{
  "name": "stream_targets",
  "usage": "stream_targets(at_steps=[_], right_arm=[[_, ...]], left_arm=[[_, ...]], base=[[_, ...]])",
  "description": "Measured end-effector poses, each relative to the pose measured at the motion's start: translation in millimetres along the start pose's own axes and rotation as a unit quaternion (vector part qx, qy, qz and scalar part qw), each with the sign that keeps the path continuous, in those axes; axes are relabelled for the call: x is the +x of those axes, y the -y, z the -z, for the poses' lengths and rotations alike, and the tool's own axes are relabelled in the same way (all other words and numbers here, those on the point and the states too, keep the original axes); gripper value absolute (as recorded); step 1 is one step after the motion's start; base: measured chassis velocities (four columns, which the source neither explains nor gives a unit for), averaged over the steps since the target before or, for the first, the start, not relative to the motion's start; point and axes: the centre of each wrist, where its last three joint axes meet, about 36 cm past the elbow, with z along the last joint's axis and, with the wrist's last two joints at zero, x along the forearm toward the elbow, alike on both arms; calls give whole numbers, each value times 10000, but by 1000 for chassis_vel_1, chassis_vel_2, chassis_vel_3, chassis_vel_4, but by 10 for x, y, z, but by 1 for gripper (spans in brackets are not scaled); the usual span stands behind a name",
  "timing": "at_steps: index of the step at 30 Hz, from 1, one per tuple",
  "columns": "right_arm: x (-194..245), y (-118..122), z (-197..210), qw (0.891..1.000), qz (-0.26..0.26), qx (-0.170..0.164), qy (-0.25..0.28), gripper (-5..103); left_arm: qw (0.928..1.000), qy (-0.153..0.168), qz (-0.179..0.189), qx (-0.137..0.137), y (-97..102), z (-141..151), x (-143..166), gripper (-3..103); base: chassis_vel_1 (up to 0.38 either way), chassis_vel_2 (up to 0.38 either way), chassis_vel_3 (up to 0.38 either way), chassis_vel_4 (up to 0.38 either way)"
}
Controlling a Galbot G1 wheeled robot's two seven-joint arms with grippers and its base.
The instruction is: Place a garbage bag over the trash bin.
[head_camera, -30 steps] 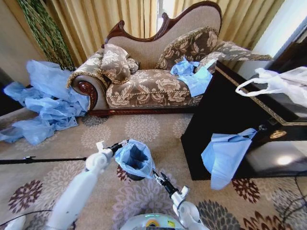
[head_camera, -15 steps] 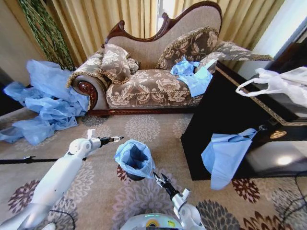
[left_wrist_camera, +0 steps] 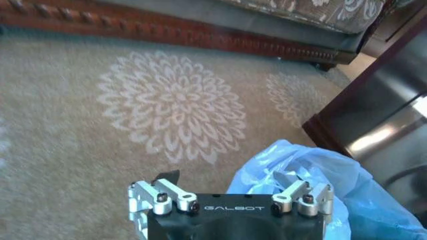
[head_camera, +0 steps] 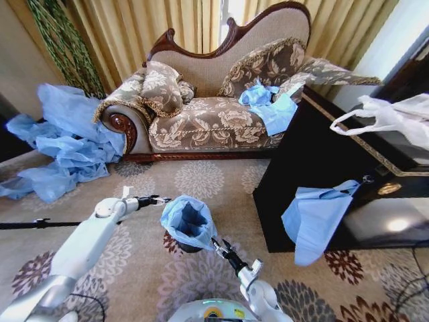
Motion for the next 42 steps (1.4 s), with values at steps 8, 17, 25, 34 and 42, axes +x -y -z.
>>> stream_targets(at_steps=[8,17,25,34,42], right_arm=[[-46,23,34,10000,32,-7,11,72],[-150,-35,15,9999,163,-25,-5,34],[-162,-27,-23,9998,177,33,-42,8],[-174,-13,-17,9998,167,133,-33,0],[-187,-18,-29,9997,173,177,-23,0]], left_arm=[[9998,-127,25,125,21,-249,-209,73],[9994,-226,0,244,86,-445,-333,40],[9988,-283,-24,397,178,-620,-482,8],[9968,-468,53,653,269,-833,-617,0],[9931,-744,203,883,308,-1106,-771,0]], base=[[0,0,0,0],[0,0,0,0],[0,0,0,0],[0,0,0,0],[0,0,0,0]])
